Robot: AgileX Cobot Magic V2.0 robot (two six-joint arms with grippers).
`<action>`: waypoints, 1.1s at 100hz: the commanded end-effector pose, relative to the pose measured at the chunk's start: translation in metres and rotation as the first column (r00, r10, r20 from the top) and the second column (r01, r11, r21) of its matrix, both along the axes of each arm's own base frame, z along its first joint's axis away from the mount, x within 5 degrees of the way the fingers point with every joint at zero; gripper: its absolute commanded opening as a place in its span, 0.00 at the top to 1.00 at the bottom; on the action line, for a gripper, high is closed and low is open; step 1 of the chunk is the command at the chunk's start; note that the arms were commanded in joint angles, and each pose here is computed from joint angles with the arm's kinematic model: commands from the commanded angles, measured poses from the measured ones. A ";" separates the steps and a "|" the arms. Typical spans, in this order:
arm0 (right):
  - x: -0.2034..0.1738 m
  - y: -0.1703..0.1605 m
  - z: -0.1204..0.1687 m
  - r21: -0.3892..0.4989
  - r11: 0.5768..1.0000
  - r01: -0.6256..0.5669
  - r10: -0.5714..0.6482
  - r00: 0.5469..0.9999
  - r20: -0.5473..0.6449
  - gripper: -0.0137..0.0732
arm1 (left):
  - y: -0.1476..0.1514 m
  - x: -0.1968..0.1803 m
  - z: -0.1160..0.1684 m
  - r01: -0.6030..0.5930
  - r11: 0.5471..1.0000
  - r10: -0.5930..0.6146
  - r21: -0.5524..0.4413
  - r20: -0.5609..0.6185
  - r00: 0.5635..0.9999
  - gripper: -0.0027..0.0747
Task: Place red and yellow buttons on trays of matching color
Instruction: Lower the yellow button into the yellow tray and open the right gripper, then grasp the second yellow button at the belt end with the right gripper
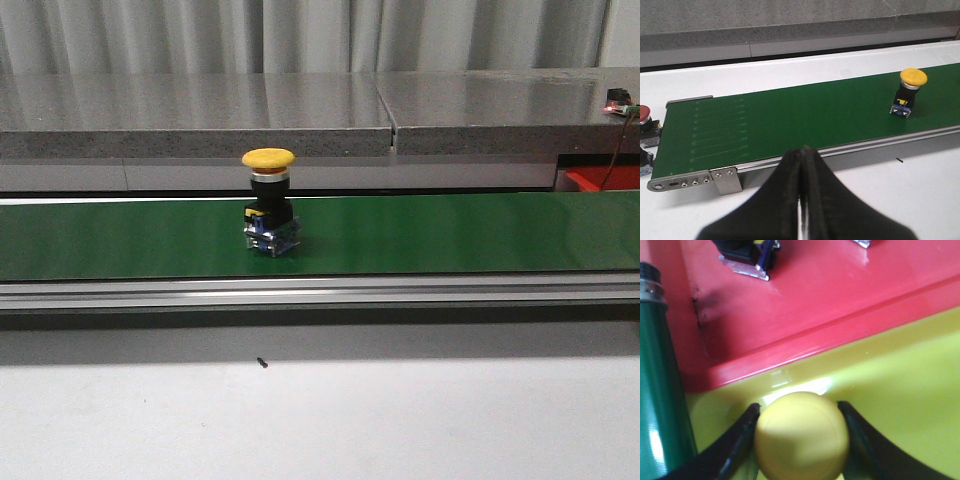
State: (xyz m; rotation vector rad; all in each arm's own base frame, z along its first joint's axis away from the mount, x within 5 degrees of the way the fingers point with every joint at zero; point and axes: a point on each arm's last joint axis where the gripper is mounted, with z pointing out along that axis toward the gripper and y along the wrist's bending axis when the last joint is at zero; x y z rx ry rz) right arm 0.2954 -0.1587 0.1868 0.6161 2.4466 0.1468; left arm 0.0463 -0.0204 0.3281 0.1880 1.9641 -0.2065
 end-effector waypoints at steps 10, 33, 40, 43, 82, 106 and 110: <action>0.002 -0.004 0.020 -0.038 0.999 0.026 -0.024 0.997 0.072 0.28 | -0.001 0.002 0.013 -0.001 0.999 0.004 -0.034 0.076 0.997 0.99; -0.006 0.000 0.042 -0.116 0.993 -0.006 0.020 0.993 0.115 0.13 | -0.001 0.002 0.013 -0.001 0.999 0.004 -0.034 0.076 0.997 0.99; -0.011 0.002 0.056 -0.158 0.987 0.003 0.022 0.988 0.155 0.15 | -0.001 0.002 0.013 -0.001 0.999 0.004 -0.034 0.076 0.997 0.99; -0.015 0.004 0.064 -0.174 0.985 0.013 0.019 0.984 0.177 0.16 | -0.001 0.002 0.013 -0.001 0.999 0.004 -0.034 0.076 0.997 0.99; -0.028 0.076 0.124 -0.276 0.946 -0.169 0.255 0.915 0.314 0.16 | -0.001 0.002 0.013 -0.004 0.999 0.006 -0.034 0.076 0.997 0.99; -0.041 0.132 0.149 -0.319 0.883 -0.346 0.450 0.818 0.358 0.16 | -0.001 0.002 0.013 -0.004 0.999 0.006 -0.034 0.076 0.997 0.99; -0.044 0.138 0.151 -0.324 0.871 -0.370 0.475 0.805 0.356 0.16 | -0.001 0.002 0.013 -0.004 0.999 0.006 -0.034 0.076 0.997 0.99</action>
